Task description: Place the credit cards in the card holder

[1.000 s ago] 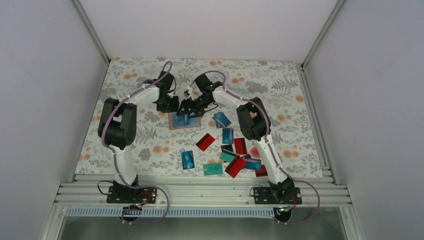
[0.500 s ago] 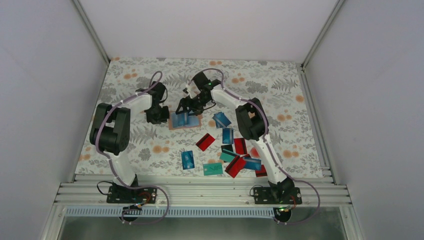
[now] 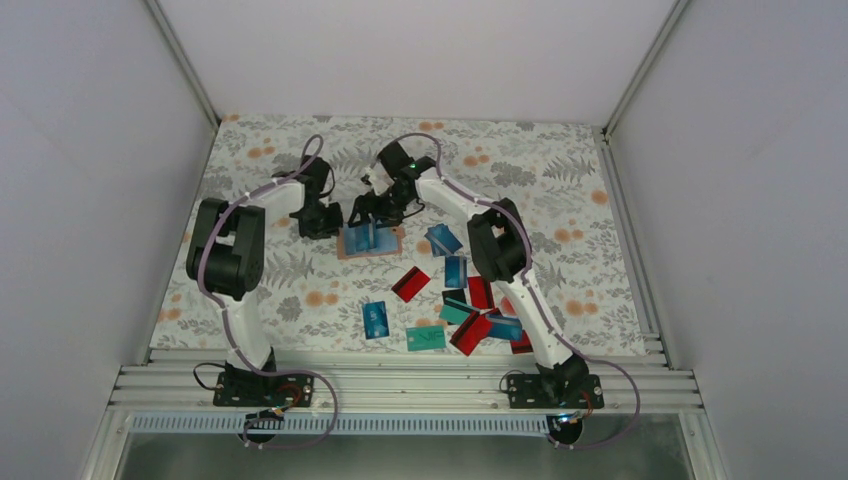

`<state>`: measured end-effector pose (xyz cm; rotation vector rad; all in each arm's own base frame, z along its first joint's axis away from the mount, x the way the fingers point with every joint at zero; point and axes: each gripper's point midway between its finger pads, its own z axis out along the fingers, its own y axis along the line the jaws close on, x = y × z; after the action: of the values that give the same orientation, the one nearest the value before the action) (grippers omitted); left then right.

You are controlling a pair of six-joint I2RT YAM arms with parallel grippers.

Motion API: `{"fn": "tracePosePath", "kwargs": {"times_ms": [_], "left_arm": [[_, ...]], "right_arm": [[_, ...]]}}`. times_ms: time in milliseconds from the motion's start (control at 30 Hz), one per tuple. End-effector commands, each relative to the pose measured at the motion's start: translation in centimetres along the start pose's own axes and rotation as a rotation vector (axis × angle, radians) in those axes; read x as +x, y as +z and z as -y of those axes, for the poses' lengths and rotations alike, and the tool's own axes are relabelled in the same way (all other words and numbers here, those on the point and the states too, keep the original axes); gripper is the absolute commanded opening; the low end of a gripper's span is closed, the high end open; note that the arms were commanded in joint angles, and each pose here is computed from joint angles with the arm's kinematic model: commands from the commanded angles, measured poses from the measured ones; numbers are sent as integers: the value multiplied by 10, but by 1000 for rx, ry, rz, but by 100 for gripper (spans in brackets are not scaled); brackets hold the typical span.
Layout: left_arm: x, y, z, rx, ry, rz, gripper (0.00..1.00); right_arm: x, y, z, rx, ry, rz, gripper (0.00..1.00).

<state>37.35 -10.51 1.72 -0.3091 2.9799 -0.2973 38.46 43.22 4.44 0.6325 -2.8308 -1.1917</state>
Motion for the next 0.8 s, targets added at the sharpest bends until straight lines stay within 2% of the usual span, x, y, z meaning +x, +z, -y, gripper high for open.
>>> {"fn": "tracePosePath", "kwargs": {"times_ms": [0,367,767], "left_arm": [[3,20,12,81,20,-37,21],[15,22,15,178,-14,-66,21],[35,17,-7,125,-69,-92,20]], "right_arm": [[25,36,44,139,50,-79,78],[36,54,26,109,16,-108,76],[33,54,9,53,117,-93,77]]}}
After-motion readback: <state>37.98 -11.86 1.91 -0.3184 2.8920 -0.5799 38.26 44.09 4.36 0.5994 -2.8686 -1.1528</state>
